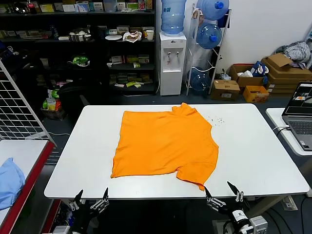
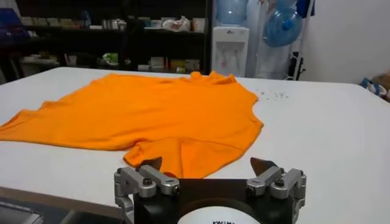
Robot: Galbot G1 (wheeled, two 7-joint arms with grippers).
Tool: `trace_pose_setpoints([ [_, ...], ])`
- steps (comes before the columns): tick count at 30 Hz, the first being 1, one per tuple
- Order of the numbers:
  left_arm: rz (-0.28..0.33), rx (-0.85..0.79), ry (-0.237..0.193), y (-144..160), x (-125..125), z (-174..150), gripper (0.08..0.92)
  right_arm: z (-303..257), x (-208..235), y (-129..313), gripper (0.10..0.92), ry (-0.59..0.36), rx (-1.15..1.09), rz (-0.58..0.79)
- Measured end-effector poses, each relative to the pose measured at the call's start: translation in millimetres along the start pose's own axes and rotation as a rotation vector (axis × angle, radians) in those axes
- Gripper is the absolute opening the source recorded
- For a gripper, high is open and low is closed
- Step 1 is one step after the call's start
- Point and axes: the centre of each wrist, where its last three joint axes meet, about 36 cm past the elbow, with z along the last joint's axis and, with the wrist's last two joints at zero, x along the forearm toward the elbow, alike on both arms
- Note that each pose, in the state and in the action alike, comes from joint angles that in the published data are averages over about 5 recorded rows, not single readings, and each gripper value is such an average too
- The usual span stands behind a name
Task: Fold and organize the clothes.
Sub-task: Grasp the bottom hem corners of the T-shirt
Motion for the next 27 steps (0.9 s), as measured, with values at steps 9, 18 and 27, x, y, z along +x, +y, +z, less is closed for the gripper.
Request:
trace_pose_setpoints([
  [9,0.015,-0.006,-0.012,1,-5,-3,0.921,0,-13,4,0.921,0.011,-0.013,0.009],
  [18,0.036,-0.002,0.004,-3,-33,4,0.921,3,-48,17,0.921,0.027,-0.034,0.024],
  [27,0.052,0.008,0.014,-13,-70,7,0.921,9,-74,35,0.921,0.054,-0.047,0.025],
])
